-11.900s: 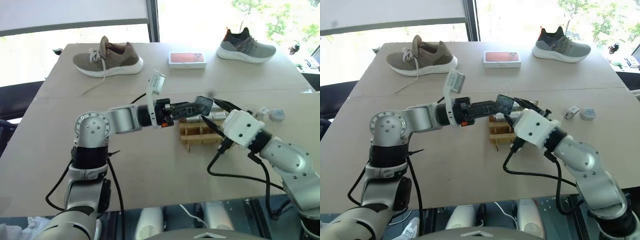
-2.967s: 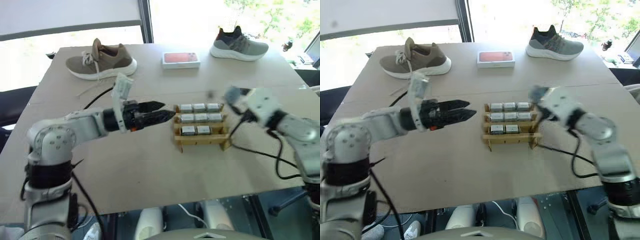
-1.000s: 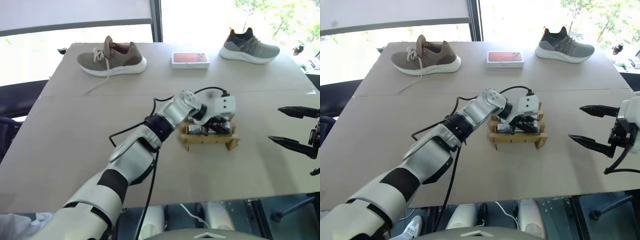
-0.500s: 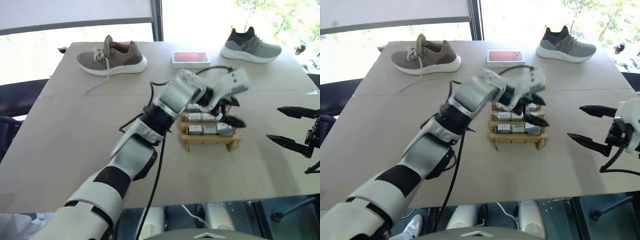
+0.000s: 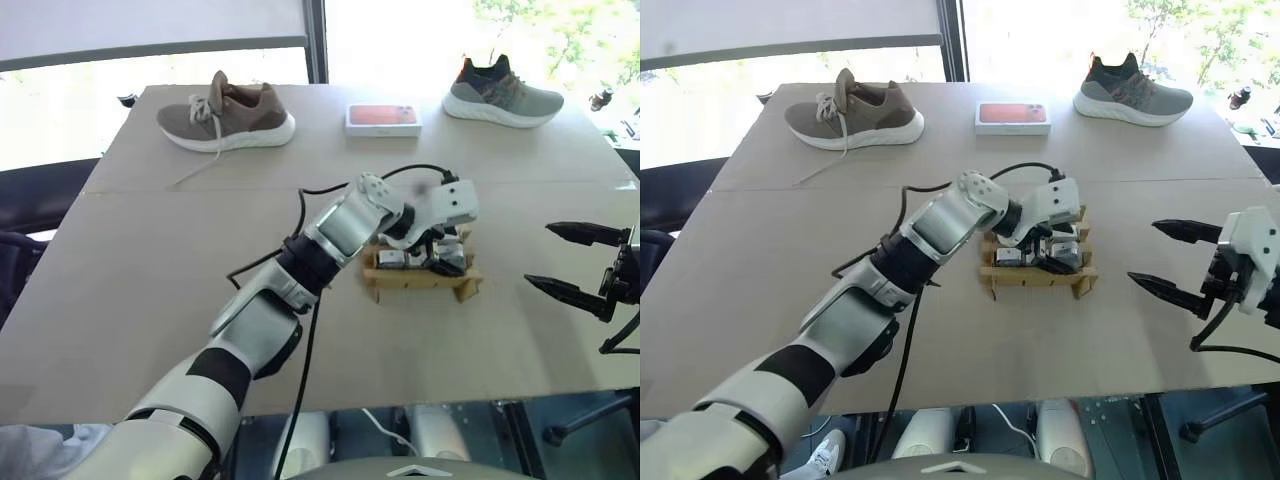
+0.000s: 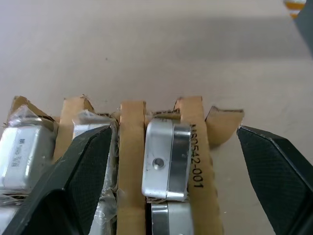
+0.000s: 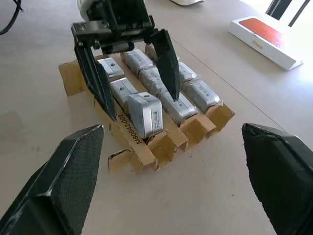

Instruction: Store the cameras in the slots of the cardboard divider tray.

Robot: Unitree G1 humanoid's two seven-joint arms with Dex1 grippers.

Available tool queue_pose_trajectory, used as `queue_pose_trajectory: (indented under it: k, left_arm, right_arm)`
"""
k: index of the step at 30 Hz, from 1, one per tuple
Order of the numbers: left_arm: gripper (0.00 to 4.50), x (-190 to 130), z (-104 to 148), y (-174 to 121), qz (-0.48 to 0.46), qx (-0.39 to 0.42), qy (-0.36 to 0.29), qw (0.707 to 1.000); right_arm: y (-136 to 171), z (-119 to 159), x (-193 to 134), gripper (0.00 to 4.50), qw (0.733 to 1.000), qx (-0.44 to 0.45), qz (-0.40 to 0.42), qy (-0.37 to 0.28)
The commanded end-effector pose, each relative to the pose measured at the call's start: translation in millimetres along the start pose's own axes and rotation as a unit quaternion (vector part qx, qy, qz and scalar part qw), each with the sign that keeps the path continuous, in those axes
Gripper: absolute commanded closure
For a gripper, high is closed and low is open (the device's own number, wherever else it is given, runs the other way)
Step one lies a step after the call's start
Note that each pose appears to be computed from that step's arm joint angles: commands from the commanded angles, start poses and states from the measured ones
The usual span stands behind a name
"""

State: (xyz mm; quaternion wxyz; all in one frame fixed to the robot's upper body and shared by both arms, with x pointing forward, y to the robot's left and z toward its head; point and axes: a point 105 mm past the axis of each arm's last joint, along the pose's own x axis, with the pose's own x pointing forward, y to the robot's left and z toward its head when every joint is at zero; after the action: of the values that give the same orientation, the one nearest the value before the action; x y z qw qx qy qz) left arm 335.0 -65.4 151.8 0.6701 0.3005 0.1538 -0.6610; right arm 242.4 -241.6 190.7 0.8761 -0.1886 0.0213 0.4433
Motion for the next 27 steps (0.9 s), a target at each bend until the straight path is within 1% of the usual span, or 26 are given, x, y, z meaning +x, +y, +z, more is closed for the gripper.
queue_pose_trajectory:
  k: [1, 2, 4, 5, 6, 10, 13, 19, 27]
  left_arm:
    - [1.56, 4.9, 7.8, 1.9, 0.0, 0.041, 0.0, 0.999]
    - [2.01, 6.3, 7.4, 1.8, -0.003, 0.044, 0.001, 0.999]
    - [3.07, 9.4, 6.1, 3.1, -0.003, 0.053, 0.006, 0.999]
    - [3.5, 10.3, 5.9, 3.4, -0.004, 0.055, 0.007, 0.998]
    - [3.66, 10.7, 6.4, 3.9, -0.005, 0.057, 0.007, 0.998]
    - [3.65, 8.2, 12.3, 7.3, -0.01, 0.059, 0.01, 0.998]
    - [3.65, 3.3, 7.1, 11.4, -0.017, 0.069, 0.061, 0.996]
    - [3.65, 5.5, 10.0, 12.4, -0.03, 0.08, 0.098, 0.992]
    - [3.65, 15.5, 9.3, 11.9, -0.016, 0.067, 0.118, 0.991]
  right_arm:
    - [1.7, 11.3, -4.8, 0.0, 0.999, -0.023, -0.016, -0.015]
    - [2.4, 11.3, -5.4, 0.0, 0.999, -0.023, -0.018, -0.015]
    - [3.5, 11.0, -6.6, 0.0, 0.999, -0.023, -0.022, -0.013]
    - [4.1, 11.0, -7.2, 0.0, 0.999, -0.023, -0.024, -0.013]
    - [4.5, 11.2, -7.8, 0.0, 0.999, -0.024, -0.026, -0.013]
    - [5.6, 11.0, -10.0, 0.0, 0.999, -0.024, -0.034, -0.012]
    - [6.4, 9.6, -9.3, 0.0, 0.999, -0.024, -0.037, -0.012]
    - [7.4, 7.6, -6.7, 0.0, 0.999, -0.024, -0.042, -0.016]
    - [11.7, 4.4, -4.7, 0.0, 0.999, -0.021, -0.045, -0.019]
